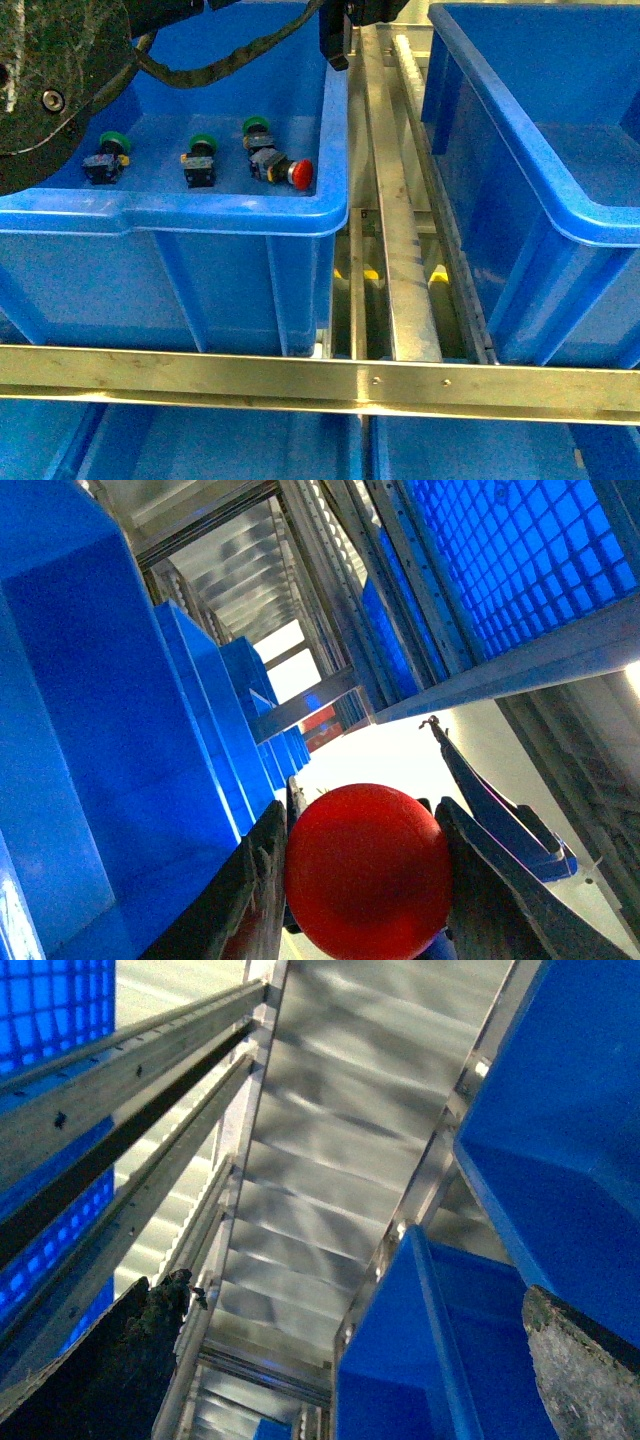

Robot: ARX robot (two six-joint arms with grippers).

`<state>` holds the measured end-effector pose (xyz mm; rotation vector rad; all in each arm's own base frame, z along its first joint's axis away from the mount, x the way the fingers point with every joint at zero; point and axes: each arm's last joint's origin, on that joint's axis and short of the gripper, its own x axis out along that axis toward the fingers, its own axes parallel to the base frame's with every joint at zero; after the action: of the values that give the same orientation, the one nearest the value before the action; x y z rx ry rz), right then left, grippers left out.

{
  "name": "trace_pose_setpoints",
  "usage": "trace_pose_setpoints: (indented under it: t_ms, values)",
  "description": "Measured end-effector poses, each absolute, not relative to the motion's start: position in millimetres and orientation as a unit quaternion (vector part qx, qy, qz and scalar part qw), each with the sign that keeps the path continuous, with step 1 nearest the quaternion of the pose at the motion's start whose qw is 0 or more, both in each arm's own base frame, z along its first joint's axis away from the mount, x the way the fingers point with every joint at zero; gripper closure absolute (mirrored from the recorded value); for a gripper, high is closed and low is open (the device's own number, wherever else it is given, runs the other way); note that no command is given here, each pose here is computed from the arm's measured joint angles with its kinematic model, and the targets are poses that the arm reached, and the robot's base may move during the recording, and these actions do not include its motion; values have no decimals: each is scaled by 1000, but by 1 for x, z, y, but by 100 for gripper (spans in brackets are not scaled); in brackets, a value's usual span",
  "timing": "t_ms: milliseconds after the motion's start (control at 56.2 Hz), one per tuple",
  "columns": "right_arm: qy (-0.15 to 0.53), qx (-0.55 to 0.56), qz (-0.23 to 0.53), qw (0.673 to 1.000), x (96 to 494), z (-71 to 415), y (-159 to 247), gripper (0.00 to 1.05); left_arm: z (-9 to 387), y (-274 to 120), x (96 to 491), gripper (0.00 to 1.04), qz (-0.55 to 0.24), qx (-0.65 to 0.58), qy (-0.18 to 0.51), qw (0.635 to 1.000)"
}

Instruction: Pick red and yellow buttons and place in box

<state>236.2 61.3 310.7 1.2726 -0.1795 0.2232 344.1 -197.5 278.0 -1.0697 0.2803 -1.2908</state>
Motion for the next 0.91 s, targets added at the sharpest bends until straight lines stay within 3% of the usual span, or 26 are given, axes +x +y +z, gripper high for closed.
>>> trace_pose_setpoints:
  t_ms: [196, 908]
  values:
    - [-56, 591, 108, 797, 241, 296, 76, 6, 277, -201, 346, 70, -569, -475, 123, 660]
    - [-57, 589, 146, 793, 234, 303, 97, 6, 271, -217, 352, 70, -568, -492, 120, 649]
